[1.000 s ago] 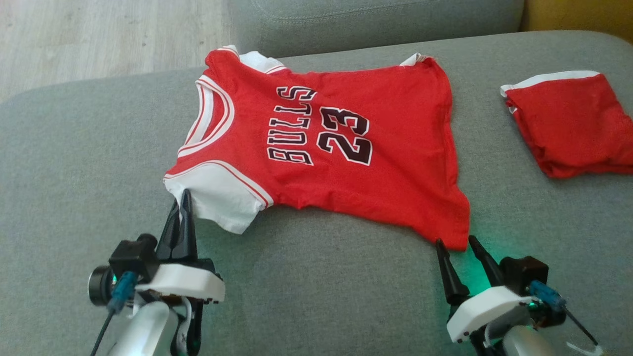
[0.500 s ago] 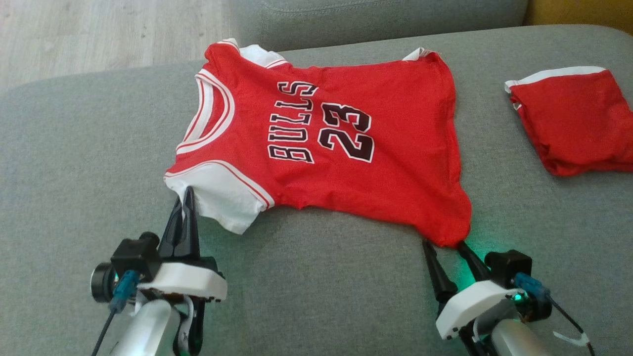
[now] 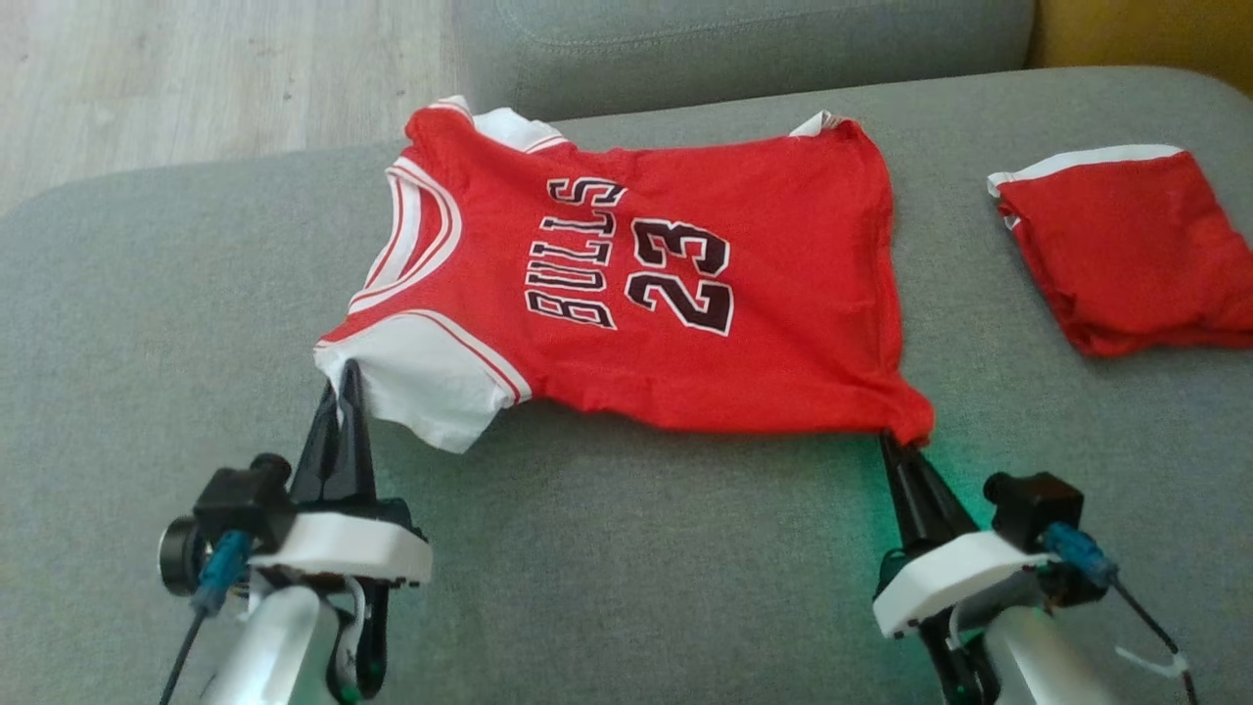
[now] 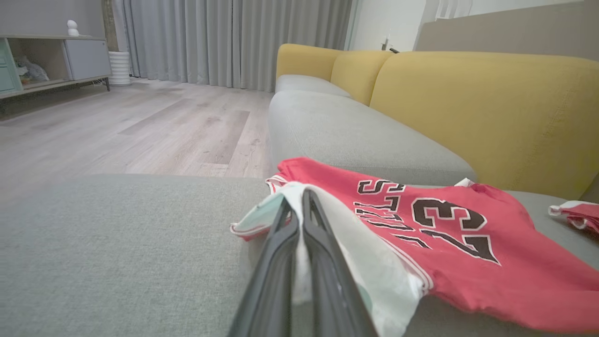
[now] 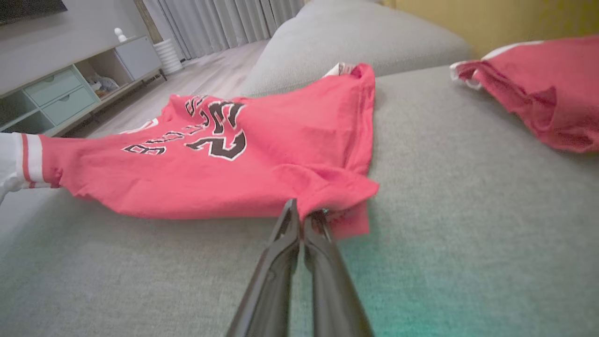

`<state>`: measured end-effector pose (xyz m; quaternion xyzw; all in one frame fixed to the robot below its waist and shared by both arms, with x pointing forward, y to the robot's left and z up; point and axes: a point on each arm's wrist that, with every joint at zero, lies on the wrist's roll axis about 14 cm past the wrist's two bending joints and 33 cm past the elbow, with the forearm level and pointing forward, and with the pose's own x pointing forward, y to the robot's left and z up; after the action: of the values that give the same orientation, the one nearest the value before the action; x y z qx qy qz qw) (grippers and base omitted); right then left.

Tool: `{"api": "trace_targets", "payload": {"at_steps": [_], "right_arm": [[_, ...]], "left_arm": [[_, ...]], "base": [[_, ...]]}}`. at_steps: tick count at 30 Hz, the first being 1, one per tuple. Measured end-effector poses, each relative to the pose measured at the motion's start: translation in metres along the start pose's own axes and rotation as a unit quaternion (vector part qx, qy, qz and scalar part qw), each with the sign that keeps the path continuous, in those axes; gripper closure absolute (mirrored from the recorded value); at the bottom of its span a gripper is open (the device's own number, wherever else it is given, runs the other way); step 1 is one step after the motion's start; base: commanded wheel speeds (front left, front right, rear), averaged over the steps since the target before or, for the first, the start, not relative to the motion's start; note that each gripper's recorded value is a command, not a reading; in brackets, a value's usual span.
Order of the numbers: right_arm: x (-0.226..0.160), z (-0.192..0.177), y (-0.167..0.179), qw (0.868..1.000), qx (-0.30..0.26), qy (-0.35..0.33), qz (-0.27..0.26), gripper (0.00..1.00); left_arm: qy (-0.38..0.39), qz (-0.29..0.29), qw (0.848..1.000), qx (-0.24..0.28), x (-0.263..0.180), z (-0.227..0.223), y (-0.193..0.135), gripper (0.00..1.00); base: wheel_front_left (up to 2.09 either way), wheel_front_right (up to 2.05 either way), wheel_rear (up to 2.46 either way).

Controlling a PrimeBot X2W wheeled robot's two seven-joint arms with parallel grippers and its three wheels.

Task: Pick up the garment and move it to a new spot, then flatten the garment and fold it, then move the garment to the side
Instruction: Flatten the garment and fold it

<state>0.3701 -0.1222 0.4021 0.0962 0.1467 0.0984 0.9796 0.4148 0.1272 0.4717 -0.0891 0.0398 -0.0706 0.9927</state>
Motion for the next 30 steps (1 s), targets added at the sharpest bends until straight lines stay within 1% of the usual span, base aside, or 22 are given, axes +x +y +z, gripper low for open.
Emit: {"api": "trace_targets", "payload": {"at_steps": [10,15,18,19,22,24,27,30], "right_arm": [[-0.002,0.054,-0.002,0.996,-0.044,-0.083,-0.001,1.00],[-0.007,0.087,-0.003,0.989,-0.069,-0.128,-0.003,1.00],[-0.013,0.113,-0.005,0.983,-0.088,-0.159,-0.003,1.00],[-0.020,0.133,-0.007,0.978,-0.102,-0.184,-0.003,1.00],[-0.032,0.169,-0.012,0.967,-0.119,-0.227,-0.007,1.00],[-0.042,0.196,-0.010,0.956,-0.133,-0.260,-0.005,1.00],[-0.059,0.238,-0.008,0.939,-0.153,-0.307,-0.006,1.00],[-0.075,0.274,-0.003,0.923,-0.177,-0.341,-0.006,1.00]], "left_arm": [[-0.055,-0.002,0.998,-0.014,0.001,0.039,0.001,1.00],[-0.099,-0.016,0.995,-0.029,0.003,0.070,-0.005,1.00],[-0.139,-0.020,0.989,-0.047,0.002,0.098,-0.008,1.00],[-0.171,-0.024,0.983,-0.065,-0.001,0.120,-0.010,1.00],[-0.223,-0.035,0.970,-0.089,-0.008,0.157,-0.014,1.00],[-0.254,-0.044,0.960,-0.107,-0.015,0.181,-0.018,1.00],[-0.299,-0.071,0.946,-0.105,-0.028,0.221,-0.029,1.00],[-0.348,-0.093,0.927,-0.105,-0.041,0.270,-0.037,1.00]], "base": [[0.00,0.00,0.00],[0.00,0.00,0.00],[0.00,0.00,0.00],[0.00,0.00,0.00],[0.00,0.00,0.00],[0.00,0.00,0.00],[0.00,0.00,0.00],[0.00,0.00,0.00]]}}
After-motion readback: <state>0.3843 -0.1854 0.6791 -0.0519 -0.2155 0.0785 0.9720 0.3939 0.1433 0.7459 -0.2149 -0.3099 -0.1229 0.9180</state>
